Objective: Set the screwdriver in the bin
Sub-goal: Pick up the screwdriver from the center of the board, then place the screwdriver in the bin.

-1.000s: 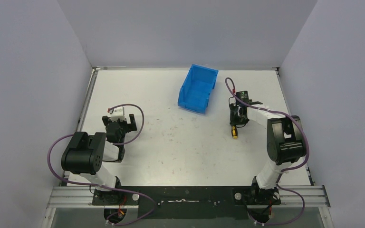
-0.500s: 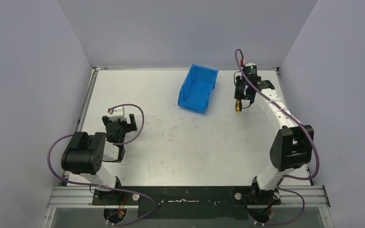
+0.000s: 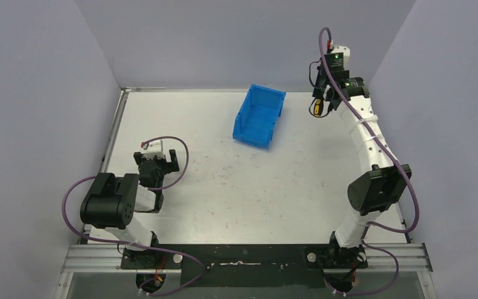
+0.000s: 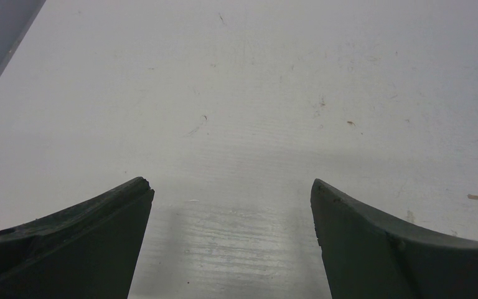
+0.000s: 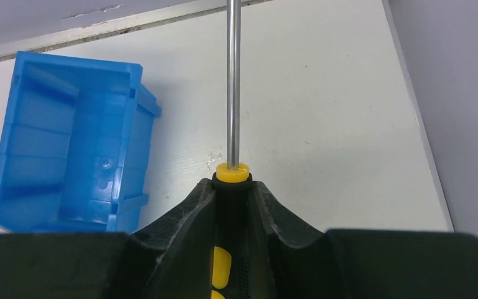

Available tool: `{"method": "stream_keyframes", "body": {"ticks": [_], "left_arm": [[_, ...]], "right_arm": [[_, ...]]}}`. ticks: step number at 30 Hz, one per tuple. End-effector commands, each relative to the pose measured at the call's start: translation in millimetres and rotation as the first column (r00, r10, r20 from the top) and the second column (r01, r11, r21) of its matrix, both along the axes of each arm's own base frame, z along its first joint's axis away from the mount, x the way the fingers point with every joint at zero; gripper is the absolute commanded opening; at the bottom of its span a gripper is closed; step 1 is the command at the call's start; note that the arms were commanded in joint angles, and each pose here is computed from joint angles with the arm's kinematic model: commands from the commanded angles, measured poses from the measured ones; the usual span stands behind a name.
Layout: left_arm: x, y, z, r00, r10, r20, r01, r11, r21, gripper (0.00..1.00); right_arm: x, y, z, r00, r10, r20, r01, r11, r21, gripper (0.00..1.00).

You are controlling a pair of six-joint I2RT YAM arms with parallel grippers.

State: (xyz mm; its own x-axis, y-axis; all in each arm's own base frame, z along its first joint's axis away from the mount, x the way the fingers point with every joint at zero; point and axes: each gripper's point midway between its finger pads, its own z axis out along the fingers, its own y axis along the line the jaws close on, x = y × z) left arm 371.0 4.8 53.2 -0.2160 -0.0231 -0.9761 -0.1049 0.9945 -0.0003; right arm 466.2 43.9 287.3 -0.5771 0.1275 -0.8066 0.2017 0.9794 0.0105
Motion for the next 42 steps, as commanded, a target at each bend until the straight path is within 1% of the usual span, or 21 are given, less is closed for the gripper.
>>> {"method": "stream_keyframes", "body": {"ticks": [1, 10, 17, 21, 25, 33, 42], "left_arm": [[10, -2, 20, 0.997, -0.007, 0.075, 0.007, 1.000, 0.001, 0.97], [10, -2, 20, 0.997, -0.007, 0.075, 0.007, 1.000, 0.001, 0.97], [10, -2, 20, 0.997, -0.007, 0.075, 0.007, 1.000, 0.001, 0.97], [10, -2, 20, 0.997, -0.007, 0.074, 0.007, 1.000, 0.001, 0.97], [10, -2, 20, 0.997, -0.007, 0.076, 0.007, 1.000, 0.001, 0.97], [10, -2, 21, 0.997, -0.007, 0.076, 0.007, 1.000, 0.002, 0.97], [10, -2, 20, 0.997, -0.007, 0.075, 0.007, 1.000, 0.001, 0.97]], "right_arm": [[5, 20, 15, 0.997, -0.050, 0.056, 0.049, 0.999, 0.018, 0.00], [20, 69, 25, 0.988, -0.050, 0.144, 0.039, 0.997, 0.073, 0.00], [34, 122, 16, 0.981, -0.038, 0.191, 0.017, 0.994, 0.111, 0.00], [44, 157, 9, 0.973, 0.004, 0.233, -0.035, 0.991, 0.130, 0.00], [55, 181, -3, 0.968, 0.042, 0.248, -0.079, 0.987, 0.142, 0.00], [72, 197, -34, 0.967, 0.079, 0.241, -0.109, 0.987, 0.117, 0.00], [81, 208, -85, 0.946, 0.205, 0.250, -0.218, 0.976, 0.024, 0.00]]}}
